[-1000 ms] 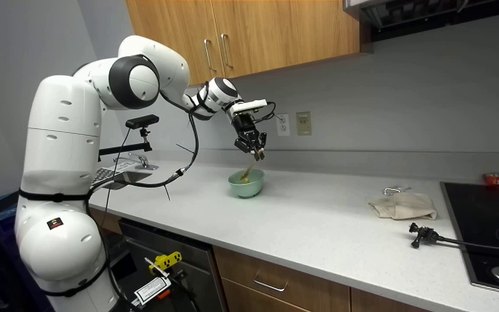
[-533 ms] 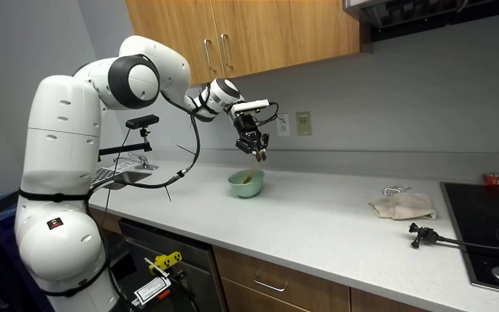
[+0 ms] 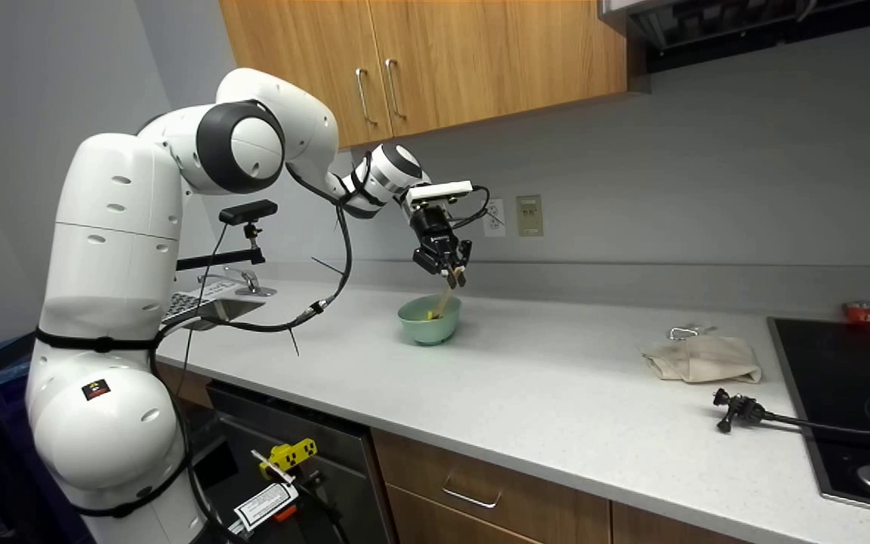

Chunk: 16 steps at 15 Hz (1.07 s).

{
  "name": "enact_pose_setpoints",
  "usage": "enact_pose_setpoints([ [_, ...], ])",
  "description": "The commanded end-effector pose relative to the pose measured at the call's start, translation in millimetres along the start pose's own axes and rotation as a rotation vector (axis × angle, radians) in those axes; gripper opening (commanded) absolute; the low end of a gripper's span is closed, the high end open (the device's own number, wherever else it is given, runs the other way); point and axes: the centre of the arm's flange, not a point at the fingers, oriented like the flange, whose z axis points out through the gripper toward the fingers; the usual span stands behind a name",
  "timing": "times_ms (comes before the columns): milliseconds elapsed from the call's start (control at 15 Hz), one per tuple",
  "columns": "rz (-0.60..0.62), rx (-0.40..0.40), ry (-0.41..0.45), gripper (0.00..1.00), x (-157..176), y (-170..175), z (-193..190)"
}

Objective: Use the ladle to stir in the bowl

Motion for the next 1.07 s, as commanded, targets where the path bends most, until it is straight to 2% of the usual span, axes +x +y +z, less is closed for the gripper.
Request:
enact_pose_setpoints([
  [0,-0.018,0.015,0.037,0.04,-2.0,7.8,-6.4],
  [267,-0.018,0.021,0.082,0.04,1.9,12.8,-11.7],
  [667,-0.007,0.018,0.08,0.04,1.7,17.0,-11.5],
  [733,-0.006,0.018,0.074,0.42,1.2,17.2,-11.2],
  [800,-0.004,0.018,0.073,0.43,0.6,17.4,-11.1],
  [1000,0.0,0.014,0.076,0.63,-2.9,17.0,-12.0],
])
